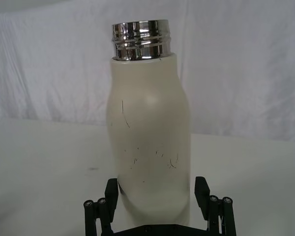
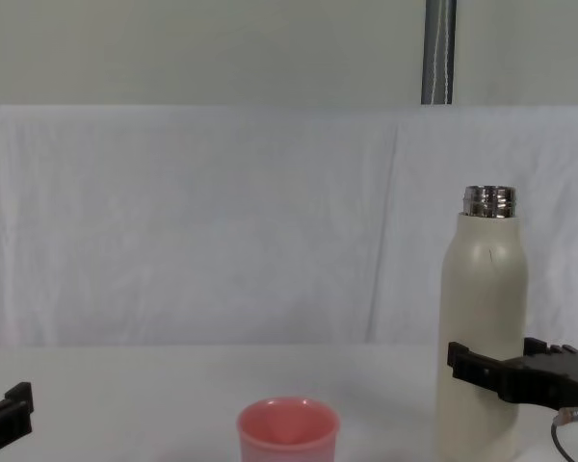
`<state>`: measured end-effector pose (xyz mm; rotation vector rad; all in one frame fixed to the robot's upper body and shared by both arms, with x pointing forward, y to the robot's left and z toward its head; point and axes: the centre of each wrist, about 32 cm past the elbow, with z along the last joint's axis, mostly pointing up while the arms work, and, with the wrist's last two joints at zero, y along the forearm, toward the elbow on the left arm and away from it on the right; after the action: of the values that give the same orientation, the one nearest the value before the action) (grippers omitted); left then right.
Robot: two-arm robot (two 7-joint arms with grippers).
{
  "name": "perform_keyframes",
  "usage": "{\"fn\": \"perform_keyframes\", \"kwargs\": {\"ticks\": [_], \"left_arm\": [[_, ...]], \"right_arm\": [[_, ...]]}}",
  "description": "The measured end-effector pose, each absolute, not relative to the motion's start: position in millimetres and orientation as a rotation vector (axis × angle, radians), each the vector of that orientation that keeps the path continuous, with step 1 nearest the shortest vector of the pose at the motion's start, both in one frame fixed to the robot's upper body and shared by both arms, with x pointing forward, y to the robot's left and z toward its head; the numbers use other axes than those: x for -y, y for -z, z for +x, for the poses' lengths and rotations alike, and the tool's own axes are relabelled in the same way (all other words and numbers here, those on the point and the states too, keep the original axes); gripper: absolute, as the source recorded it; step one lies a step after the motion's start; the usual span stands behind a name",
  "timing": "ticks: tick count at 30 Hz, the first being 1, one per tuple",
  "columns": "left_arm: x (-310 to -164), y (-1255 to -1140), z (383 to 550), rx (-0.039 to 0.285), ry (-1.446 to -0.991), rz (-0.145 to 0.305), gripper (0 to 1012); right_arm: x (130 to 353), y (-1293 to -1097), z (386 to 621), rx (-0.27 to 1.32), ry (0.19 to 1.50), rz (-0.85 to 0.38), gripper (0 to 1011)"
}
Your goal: Grasp the thermos with one hand and pour water into the cup lid.
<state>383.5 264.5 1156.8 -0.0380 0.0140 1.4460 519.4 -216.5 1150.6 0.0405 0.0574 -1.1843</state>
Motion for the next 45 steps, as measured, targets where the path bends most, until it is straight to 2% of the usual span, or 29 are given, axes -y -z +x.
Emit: {"fn": "perform_keyframes", "kwargs": {"ticks": [45], "left_arm": [[-264.5, -1156.8, 383.5, -0.014, -1.446, -0.038, 1001]], "right_arm": [[208.8, -1147.6, 545.4, -0.056, 1.149, 0.027, 1002]]}}
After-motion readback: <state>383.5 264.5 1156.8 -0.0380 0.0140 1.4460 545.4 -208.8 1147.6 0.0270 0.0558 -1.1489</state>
